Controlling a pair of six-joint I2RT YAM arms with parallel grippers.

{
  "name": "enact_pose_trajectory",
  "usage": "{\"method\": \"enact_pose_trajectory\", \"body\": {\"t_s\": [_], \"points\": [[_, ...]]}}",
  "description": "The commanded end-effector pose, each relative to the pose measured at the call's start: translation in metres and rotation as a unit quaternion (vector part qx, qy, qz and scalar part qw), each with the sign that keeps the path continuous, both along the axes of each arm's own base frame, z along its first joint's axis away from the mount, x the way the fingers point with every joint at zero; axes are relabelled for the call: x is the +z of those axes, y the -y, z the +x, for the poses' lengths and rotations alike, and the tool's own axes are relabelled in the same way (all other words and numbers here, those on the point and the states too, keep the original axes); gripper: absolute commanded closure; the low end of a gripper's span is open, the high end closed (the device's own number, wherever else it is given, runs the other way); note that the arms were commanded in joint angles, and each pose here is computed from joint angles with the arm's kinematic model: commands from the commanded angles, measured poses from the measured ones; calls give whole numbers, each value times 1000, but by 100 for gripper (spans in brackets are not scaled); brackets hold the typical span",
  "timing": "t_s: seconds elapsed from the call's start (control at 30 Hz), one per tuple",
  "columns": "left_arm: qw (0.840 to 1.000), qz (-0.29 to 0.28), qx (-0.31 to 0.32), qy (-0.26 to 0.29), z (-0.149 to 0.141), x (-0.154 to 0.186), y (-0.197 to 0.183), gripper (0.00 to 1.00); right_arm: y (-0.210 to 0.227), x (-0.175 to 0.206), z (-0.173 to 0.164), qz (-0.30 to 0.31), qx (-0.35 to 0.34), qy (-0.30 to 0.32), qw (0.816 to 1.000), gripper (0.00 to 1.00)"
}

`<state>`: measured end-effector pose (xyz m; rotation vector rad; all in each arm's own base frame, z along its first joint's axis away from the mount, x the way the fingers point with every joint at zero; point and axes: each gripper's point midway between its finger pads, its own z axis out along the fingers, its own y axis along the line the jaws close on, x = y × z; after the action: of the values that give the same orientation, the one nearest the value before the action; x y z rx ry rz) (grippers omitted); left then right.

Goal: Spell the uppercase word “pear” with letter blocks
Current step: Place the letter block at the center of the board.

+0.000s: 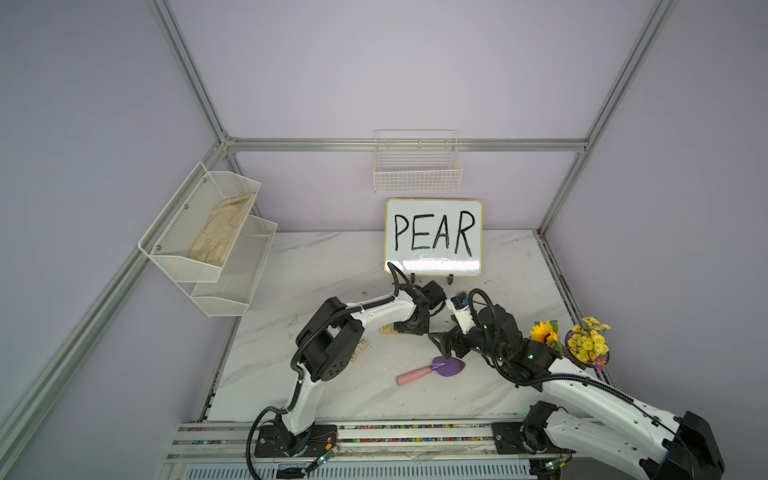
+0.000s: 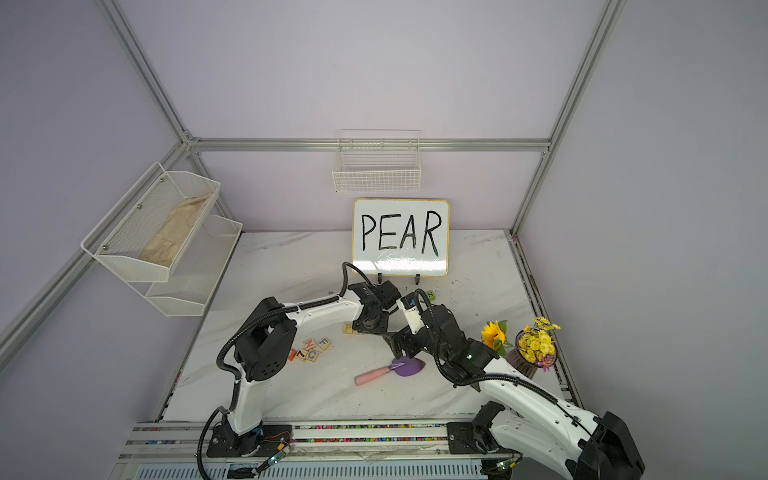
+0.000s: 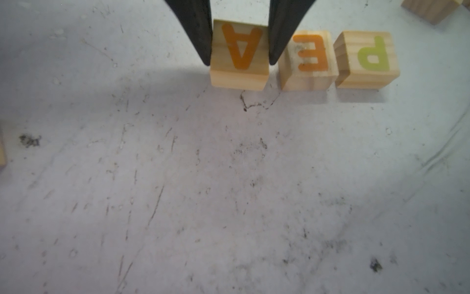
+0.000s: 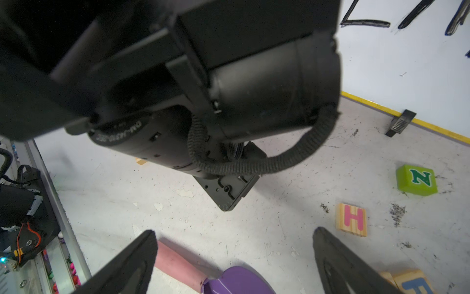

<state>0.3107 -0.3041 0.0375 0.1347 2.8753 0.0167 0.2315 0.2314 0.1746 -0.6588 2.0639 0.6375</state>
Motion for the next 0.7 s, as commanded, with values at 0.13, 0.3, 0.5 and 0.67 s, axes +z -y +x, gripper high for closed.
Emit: {"method": "enact_pose_trajectory", "body": {"t_s": [0.13, 0.3, 0.5, 0.67], "points": [[1000, -15, 8, 18, 12, 15, 9, 64, 5, 1, 1, -6, -6, 18, 1000, 3], [1000, -16, 8, 16, 11, 14, 9, 64, 5, -1, 2, -9, -8, 16, 1000, 3], [1000, -15, 10, 13, 10, 13, 8, 64, 7, -2, 3, -11, -12, 16, 1000, 3], [1000, -18, 9, 11, 10, 12, 10, 63, 8, -4, 4, -15, -15, 15, 1000, 2]]}}
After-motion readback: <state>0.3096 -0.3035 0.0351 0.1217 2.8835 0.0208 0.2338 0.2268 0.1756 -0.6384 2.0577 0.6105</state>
